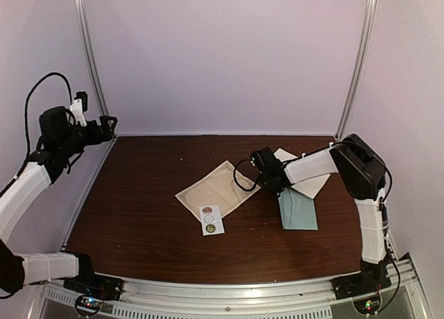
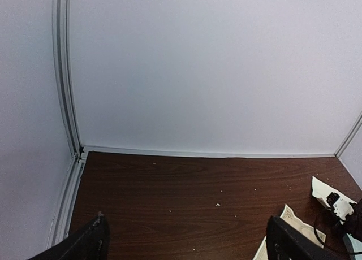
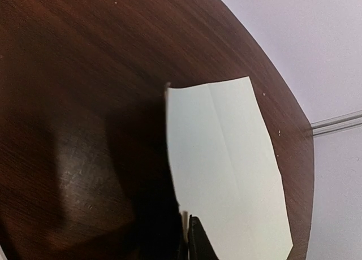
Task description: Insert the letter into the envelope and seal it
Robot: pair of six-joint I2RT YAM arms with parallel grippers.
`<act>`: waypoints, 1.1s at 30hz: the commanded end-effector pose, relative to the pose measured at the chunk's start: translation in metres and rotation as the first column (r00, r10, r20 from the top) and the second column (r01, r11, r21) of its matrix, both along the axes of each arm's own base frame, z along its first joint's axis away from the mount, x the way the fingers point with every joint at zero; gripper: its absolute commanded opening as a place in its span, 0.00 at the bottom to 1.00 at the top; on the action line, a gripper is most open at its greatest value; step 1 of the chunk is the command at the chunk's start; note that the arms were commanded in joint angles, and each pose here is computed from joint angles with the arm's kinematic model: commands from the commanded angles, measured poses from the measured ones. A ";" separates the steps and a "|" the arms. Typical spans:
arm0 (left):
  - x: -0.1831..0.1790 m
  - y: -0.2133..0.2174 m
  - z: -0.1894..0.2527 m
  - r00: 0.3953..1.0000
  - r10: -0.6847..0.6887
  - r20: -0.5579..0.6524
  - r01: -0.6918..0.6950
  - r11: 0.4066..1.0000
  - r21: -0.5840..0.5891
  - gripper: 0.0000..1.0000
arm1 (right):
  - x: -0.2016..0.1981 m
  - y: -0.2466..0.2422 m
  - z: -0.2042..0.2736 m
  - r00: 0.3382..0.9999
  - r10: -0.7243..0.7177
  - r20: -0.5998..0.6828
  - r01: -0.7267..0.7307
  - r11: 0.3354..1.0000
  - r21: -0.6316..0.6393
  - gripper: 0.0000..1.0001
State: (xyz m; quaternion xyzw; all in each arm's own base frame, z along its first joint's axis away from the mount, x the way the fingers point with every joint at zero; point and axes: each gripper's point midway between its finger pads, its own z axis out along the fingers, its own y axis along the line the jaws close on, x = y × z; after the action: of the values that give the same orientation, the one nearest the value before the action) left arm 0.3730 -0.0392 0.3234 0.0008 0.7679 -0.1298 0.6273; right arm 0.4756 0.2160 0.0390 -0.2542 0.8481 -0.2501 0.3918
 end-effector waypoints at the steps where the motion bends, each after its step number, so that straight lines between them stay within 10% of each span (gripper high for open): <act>1: 0.003 0.001 0.006 1.000 -0.001 0.030 0.001 1.000 -0.004 0.98 | 0.004 0.000 0.011 1.000 -0.007 0.027 0.007 1.000 0.017 0.00; 17: 0.004 -0.011 0.002 0.997 -0.067 0.045 0.067 0.998 -0.003 0.97 | -0.044 0.028 0.168 0.974 0.151 0.167 -0.215 0.846 0.487 0.00; 26: -0.013 -0.106 0.021 0.920 -0.376 0.110 0.364 0.925 0.112 0.97 | -0.126 0.086 0.242 0.809 0.555 0.190 -0.506 0.496 0.705 0.00; 33: -0.042 -0.198 0.047 0.723 -0.675 0.147 0.658 0.737 0.153 0.98 | -0.201 0.115 0.290 0.577 0.771 0.268 -0.581 0.157 0.799 0.00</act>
State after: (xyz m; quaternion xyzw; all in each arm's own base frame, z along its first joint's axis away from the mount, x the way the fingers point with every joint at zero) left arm 0.3501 -0.1953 0.3259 0.2312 0.7298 -0.2646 0.5864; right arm 0.3314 0.3105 0.2992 -0.3517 0.7411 0.2911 0.4923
